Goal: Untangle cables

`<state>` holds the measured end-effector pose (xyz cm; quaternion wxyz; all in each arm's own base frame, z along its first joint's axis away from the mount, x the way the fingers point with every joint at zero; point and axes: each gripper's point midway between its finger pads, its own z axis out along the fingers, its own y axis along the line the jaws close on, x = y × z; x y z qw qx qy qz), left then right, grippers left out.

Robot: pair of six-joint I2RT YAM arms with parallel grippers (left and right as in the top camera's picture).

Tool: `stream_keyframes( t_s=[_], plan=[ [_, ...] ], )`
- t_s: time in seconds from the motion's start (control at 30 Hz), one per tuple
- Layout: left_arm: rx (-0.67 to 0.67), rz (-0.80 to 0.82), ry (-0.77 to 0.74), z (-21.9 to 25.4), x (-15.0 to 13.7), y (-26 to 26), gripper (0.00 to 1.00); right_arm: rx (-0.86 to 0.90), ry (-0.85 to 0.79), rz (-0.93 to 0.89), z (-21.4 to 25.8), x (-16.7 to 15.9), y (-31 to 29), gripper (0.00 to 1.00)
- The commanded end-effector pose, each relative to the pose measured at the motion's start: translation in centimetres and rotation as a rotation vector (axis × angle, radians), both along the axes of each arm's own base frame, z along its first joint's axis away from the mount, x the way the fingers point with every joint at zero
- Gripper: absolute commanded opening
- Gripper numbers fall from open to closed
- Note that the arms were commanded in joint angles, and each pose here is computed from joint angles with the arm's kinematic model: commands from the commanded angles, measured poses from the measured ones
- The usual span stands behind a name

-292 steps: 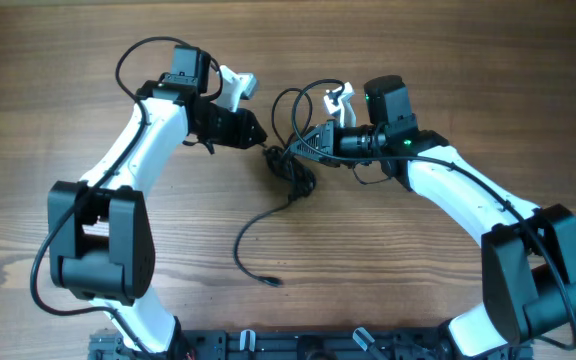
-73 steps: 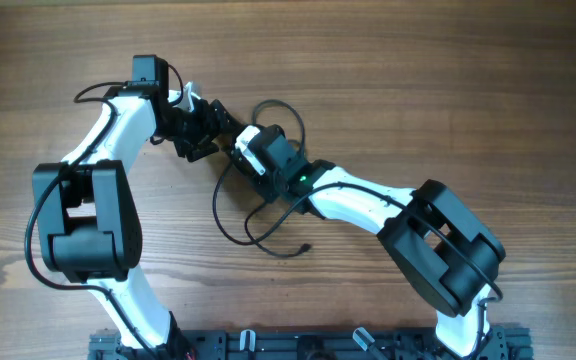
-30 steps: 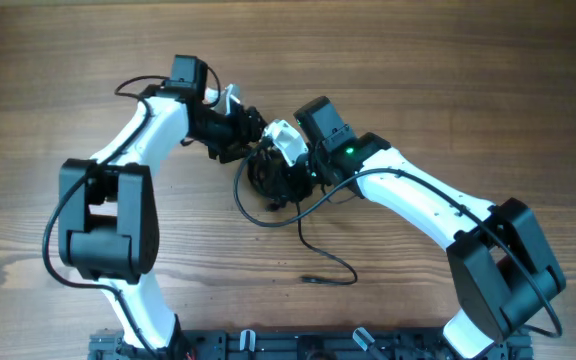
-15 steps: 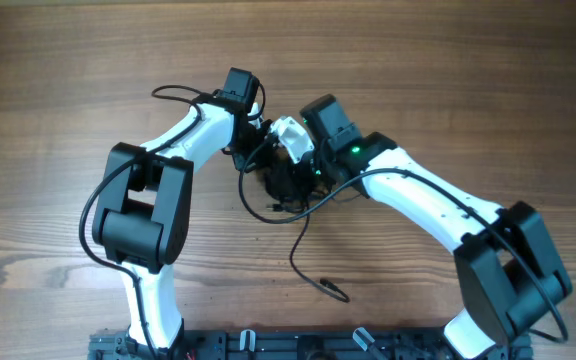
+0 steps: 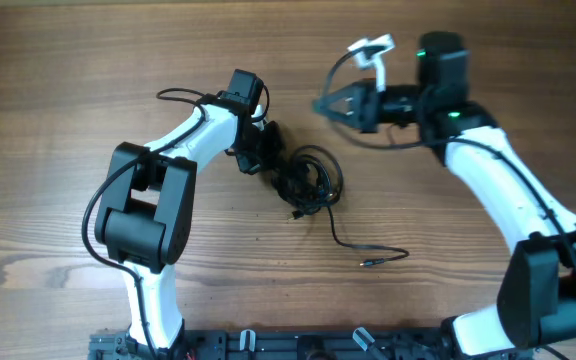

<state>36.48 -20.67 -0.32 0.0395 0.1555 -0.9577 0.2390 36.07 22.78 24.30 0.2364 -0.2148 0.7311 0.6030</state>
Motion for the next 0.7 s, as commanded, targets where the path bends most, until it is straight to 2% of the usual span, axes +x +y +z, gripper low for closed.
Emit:
stream_keyframes(
  t_s=[0.0,0.07,0.13,0.17,0.2,0.27,0.33,0.5,0.67],
  plan=[
    [0.069,0.000,0.023,-2.2,-0.4,1.1,0.04,0.002,0.130,0.015,-0.8,-1.2,-1.0,0.04],
    [0.046,-0.004,0.028,-2.1,-0.5,0.8,0.04,-0.101,0.188,-0.014,-3.5,-2.1,-0.8,0.06],
    [0.037,-0.004,0.029,-2.0,-0.5,0.7,0.04,-0.269,0.283,-0.086,-6.9,-2.7,-0.9,0.34],
    [0.036,-0.004,0.027,-2.0,-0.4,0.7,0.04,-0.347,0.318,-0.130,-8.4,-2.8,-1.3,0.82],
    [0.036,-0.004,0.026,-2.0,-0.4,0.7,0.04,-0.425,0.340,-0.185,-9.7,-2.5,-1.7,1.00],
    [0.034,-0.004,0.022,-2.0,-0.3,0.6,0.04,-0.560,0.362,-0.326,-11.7,-1.3,-3.3,1.00],
    [0.034,-0.004,0.019,-2.0,-0.3,0.6,0.05,-0.643,0.453,-0.530,-13.0,0.3,-5.4,1.00],
    [0.033,-0.004,0.016,-1.9,-0.2,0.6,0.06,-0.694,0.626,-0.901,-14.3,2.0,-9.4,1.00],
    [0.032,-0.004,0.016,-1.9,-0.2,0.6,0.06,-0.663,0.697,-0.986,-14.4,2.2,-9.9,1.00]
  ],
)
